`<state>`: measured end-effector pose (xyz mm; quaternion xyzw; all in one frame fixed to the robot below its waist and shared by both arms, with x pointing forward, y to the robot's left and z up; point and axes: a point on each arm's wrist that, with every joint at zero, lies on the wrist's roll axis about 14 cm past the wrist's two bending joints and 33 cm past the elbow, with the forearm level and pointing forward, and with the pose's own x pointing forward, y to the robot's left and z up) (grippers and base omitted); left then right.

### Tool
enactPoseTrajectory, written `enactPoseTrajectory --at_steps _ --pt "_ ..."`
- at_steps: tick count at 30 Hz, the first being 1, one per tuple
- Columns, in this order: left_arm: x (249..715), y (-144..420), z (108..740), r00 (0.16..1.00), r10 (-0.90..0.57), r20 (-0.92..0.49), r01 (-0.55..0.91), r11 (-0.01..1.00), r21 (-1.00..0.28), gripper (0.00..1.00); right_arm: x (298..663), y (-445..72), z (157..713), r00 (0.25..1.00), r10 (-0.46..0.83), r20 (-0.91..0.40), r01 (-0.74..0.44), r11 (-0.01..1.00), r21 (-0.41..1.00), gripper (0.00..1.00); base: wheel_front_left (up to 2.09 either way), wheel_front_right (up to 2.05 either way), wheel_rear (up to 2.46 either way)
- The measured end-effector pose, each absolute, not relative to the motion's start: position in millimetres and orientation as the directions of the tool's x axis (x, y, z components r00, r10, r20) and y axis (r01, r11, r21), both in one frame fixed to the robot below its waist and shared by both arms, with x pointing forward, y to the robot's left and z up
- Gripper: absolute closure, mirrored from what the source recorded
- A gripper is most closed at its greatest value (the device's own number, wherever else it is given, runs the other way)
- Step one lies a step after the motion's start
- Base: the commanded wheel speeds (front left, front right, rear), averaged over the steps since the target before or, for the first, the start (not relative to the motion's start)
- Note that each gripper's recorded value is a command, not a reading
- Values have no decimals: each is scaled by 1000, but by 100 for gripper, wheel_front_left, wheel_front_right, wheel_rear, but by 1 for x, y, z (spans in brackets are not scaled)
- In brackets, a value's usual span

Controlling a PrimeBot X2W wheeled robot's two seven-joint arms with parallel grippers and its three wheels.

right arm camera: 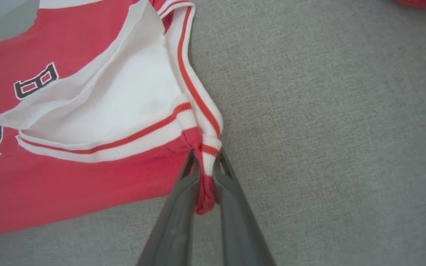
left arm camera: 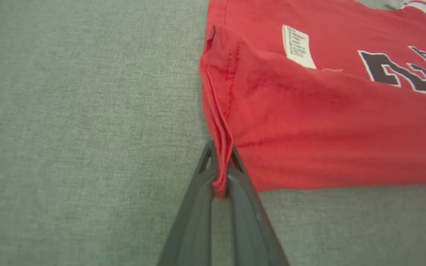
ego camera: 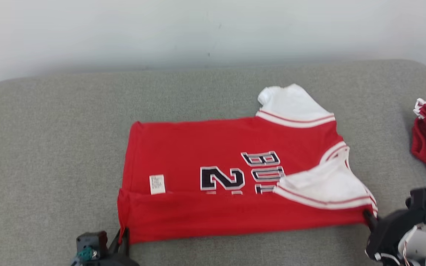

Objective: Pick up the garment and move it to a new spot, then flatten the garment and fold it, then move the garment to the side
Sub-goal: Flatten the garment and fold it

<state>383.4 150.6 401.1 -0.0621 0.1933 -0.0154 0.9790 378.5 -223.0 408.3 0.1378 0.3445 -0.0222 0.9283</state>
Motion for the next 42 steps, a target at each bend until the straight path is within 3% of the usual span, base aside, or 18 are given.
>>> enactPoseTrajectory --at_steps 8,9,10,11,12,13,14,15,24,31,42 --pt "358 154 397 907 -38 -419 -20 991 -132 100 347 -229 398 733 38 -679 187 949 255 100 0 0 0" --pt "355 154 396 903 -35 -427 -24 991 -133 91 345 -229 396 728 38 -684 190 948 255 100 0 0 0" --pt "353 154 395 901 -35 -433 -26 991 -133 63 343 -228 394 723 38 -690 191 949 252 100 0 0 0" --pt "352 154 394 899 -35 -437 -27 991 -134 45 342 -229 392 718 36 -695 193 949 248 100 0 0 0" --pt "351 154 393 896 -33 -442 -29 991 -134 7 341 -229 391 715 34 -698 194 950 245 100 0 0 0" --pt "350 154 393 895 -33 -445 -32 990 -136 0 341 -229 390 712 30 -702 194 952 237 100 0 0 0" --pt "349 154 393 893 -27 -450 -40 990 -138 0 341 -230 388 709 26 -704 194 954 230 24 0 0 0" --pt "348 156 392 891 -23 -453 -44 990 -137 0 341 -231 388 709 20 -705 195 955 224 0 0 0 0" --pt "353 169 406 905 10 -425 -77 987 -141 0 366 -236 414 784 -5 -621 187 955 229 0 0 0 0" --pt "412 168 459 944 -46 -327 -5 988 -153 0 417 -239 461 830 7 -557 109 978 175 0 0 0 0" --pt "519 161 489 923 -99 -372 86 995 -50 0 508 -179 489 755 220 -617 -52 959 279 0 0 0 0"
